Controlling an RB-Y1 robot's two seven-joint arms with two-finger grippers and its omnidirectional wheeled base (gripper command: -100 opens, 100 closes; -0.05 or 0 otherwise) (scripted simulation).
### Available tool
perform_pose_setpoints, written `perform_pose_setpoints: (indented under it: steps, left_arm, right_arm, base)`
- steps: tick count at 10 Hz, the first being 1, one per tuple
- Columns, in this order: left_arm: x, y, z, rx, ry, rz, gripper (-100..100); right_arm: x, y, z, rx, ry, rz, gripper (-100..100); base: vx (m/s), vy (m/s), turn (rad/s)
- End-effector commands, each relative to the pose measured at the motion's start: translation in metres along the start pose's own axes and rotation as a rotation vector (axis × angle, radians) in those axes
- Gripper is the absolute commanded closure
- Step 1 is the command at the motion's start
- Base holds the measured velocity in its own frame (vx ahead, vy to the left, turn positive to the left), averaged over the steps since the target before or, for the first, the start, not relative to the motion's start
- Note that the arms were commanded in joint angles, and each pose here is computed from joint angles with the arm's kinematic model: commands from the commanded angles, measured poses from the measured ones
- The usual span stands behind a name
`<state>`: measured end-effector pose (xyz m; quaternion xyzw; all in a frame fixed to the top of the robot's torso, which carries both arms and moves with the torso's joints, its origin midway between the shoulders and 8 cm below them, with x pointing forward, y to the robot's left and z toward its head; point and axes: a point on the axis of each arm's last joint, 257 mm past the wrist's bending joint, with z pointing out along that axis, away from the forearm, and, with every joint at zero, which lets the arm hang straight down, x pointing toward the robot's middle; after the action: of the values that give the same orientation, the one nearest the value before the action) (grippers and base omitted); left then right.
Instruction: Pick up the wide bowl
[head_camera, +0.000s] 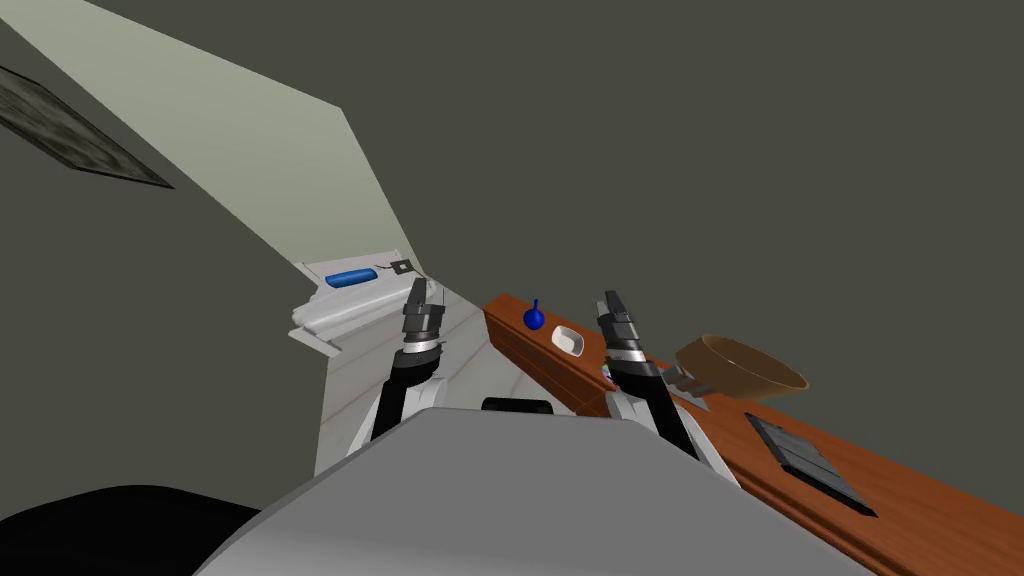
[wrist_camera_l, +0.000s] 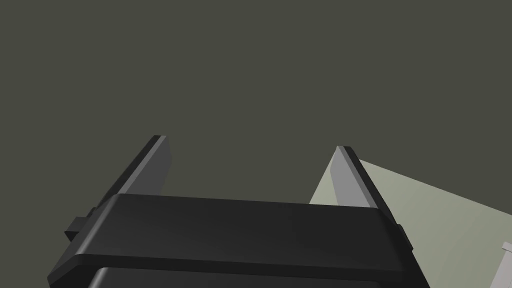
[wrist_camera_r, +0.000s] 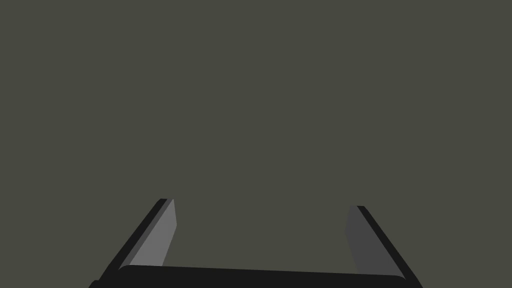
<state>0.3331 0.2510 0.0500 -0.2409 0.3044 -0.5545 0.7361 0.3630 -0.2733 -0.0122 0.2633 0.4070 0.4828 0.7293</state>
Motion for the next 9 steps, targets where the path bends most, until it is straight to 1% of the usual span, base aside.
perform_pose_setpoints:
  steps: [1,3,4,6,7,8,9]
  left_arm:
    - [0.0,0.0,0.0,0.0,0.0,0.0,0]
    - [0.0,0.0,0.0,0.0,0.0,0.0,0]
    - [0.0,0.0,0.0,0.0,0.0,0.0,0]
    - [0.0,0.0,0.0,0.0,0.0,0.0,0]
    - [0.0,0.0,0.0,0.0,0.0,0.0,0]
    - [0.0,0.0,0.0,0.0,0.0,0.0,0]
    - [0.0,0.0,0.0,0.0,0.0,0.0,0]
  right_arm:
    - [0.0,-0.019,-0.005,0.036,0.032,-0.107,-100]
    - [-0.002,-0.046,-0.013,0.088,0.066,-0.24,-100]
    - [-0.002,-0.046,-0.013,0.088,0.066,-0.248,-100]
    - [-0.007,-0.076,-0.024,0.148,0.1,-0.387,-100]
    - [-0.007,-0.076,-0.024,0.147,0.101,-0.398,-100]
    - [-0.01,-0.092,-0.031,0.18,0.119,-0.474,-100]
    - [-0.01,-0.092,-0.031,0.18,0.12,-0.476,-100]
  base:
    - [0.03,0.004,0.124]
    - [0.03,0.008,0.156]
    - [0.019,0.007,0.04]
    - [0.017,0.011,0.141]
    - [0.015,0.007,0.06]
    - [0.015,0.011,0.097]
    - [0.012,0.007,0.077]
